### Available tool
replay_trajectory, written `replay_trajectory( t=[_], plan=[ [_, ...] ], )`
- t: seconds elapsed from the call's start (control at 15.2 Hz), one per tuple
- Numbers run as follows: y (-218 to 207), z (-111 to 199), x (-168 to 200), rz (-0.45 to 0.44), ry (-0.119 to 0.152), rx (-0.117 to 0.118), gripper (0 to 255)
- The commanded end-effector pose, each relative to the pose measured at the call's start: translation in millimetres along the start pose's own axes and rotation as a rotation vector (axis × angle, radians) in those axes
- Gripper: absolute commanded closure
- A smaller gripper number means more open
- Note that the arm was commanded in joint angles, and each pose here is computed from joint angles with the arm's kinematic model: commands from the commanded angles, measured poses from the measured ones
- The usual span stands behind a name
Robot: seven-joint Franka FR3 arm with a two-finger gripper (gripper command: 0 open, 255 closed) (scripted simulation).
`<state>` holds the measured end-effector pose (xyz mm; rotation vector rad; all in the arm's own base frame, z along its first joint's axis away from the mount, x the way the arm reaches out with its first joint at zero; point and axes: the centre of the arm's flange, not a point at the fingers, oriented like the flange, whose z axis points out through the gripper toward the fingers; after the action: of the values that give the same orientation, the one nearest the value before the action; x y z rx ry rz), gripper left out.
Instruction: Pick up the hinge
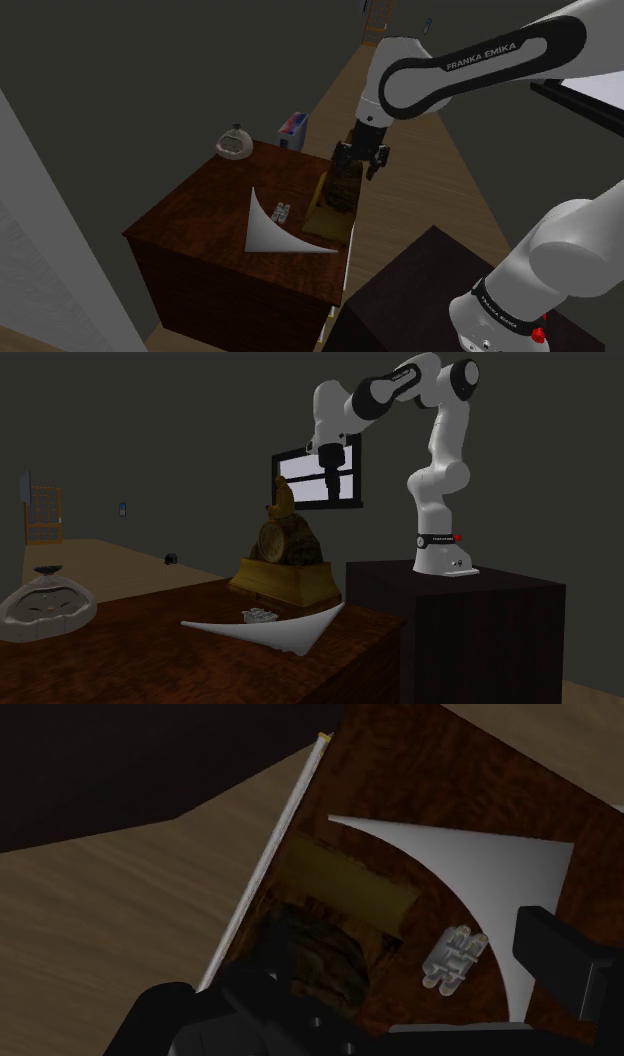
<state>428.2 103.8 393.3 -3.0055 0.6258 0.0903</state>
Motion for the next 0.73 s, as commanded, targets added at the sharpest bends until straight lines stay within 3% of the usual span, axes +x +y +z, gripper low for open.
replay_trajectory(
  t=[0.0, 0.66],
  plan=[
    [-13.6, 18.6, 14.3, 0.032, 0.004, 0.0, 0],
    [-71.9, 114.8, 82.8, 0.185, 0.019, -0.012, 0]
  ],
)
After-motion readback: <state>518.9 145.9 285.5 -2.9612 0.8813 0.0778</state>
